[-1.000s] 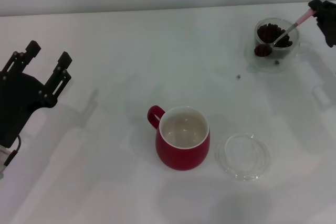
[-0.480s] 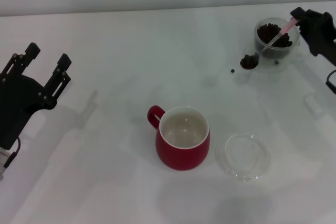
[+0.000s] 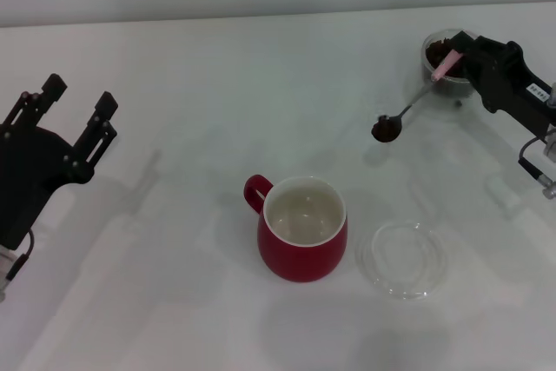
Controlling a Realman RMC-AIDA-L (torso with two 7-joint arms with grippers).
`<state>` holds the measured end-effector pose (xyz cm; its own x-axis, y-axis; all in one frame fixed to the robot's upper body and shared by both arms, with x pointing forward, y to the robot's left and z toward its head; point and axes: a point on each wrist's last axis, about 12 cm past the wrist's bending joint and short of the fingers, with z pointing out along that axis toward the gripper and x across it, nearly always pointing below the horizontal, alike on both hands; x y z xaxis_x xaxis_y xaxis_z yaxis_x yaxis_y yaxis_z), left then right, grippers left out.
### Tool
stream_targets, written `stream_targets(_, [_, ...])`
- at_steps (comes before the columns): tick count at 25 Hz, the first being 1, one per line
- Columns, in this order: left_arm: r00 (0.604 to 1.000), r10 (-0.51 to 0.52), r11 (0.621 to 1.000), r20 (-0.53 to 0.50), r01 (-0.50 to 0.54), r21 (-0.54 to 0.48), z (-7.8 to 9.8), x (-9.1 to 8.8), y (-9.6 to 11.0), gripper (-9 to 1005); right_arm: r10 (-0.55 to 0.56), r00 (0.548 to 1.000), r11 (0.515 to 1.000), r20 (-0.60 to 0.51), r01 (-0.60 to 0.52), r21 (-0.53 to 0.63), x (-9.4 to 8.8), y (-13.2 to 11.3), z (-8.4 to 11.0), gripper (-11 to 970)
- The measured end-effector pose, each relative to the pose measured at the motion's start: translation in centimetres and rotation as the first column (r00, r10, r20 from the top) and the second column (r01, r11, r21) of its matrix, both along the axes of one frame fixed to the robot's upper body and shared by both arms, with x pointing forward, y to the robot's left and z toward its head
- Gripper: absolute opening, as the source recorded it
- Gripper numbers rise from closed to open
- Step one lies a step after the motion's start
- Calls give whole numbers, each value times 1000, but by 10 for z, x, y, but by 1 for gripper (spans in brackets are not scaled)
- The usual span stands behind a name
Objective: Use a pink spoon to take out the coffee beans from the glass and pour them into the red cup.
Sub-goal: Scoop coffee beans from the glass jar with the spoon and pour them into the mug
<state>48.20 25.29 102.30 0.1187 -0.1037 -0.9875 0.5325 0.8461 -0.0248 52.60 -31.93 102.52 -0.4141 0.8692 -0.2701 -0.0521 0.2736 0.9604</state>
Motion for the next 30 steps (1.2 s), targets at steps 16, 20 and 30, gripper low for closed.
stream_targets(16, [1000,-16,1000,-7,16,6,0,3,-4,680,146,989,987,27,-148,58,-14,32,-2,150])
stream_targets(20, [1000,-19,1000,-6,19,7,0,4,-5,680,174,984,983,29,-175,60,-16,39,-3,150])
stream_targets(30, [999,-31,999,-5,31,14,1,5,-7,680,275,956,961,99,-276,-13,-6,58,6,151])
